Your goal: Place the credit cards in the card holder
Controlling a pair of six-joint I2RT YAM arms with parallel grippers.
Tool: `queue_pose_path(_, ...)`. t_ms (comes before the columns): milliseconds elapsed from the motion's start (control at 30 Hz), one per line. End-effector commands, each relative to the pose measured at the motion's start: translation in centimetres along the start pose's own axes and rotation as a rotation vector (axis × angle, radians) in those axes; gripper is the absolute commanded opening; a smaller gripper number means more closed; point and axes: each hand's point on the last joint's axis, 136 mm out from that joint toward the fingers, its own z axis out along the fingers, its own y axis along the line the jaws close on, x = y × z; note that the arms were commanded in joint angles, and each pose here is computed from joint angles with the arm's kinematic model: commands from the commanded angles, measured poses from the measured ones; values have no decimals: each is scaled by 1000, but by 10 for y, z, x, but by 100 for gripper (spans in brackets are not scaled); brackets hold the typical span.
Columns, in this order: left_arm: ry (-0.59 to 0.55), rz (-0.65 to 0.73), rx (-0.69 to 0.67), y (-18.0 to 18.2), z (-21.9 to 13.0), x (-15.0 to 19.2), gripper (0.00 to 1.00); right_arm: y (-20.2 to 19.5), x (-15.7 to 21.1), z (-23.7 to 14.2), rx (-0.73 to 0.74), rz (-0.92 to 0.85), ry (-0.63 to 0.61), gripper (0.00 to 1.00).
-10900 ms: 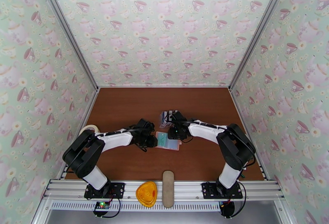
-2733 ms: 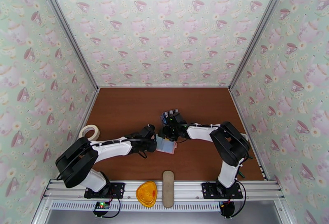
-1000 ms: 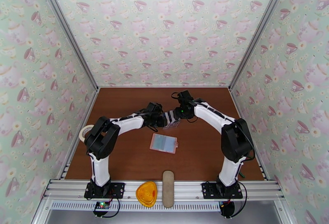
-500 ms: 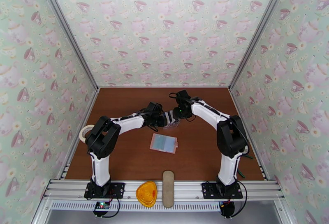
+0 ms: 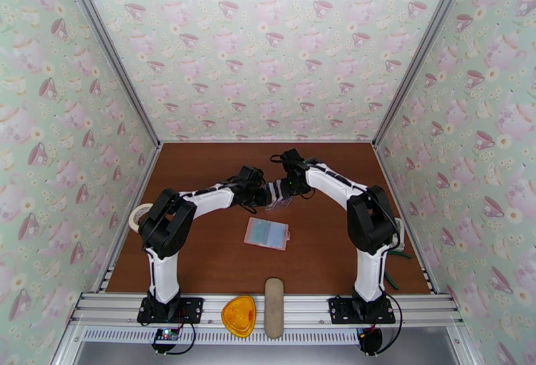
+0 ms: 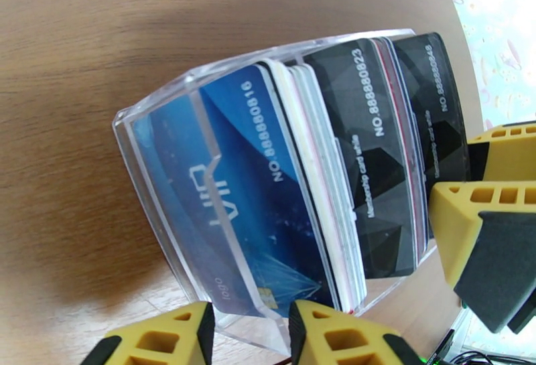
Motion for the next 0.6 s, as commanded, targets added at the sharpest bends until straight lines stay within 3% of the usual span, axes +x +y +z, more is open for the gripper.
queue_pose_path(0,14,-33,-73,22,2,4,37,-7,-3,-5,59,-25,4,48)
queue_pose_path(433,11,-35,-76,24,0,1,37,-10,-8,-13,70,-32,-2,38)
queue_pose_path(567,16,-38,-77,25,1,2,36,12,-11,-19,-64,-24,-29,46)
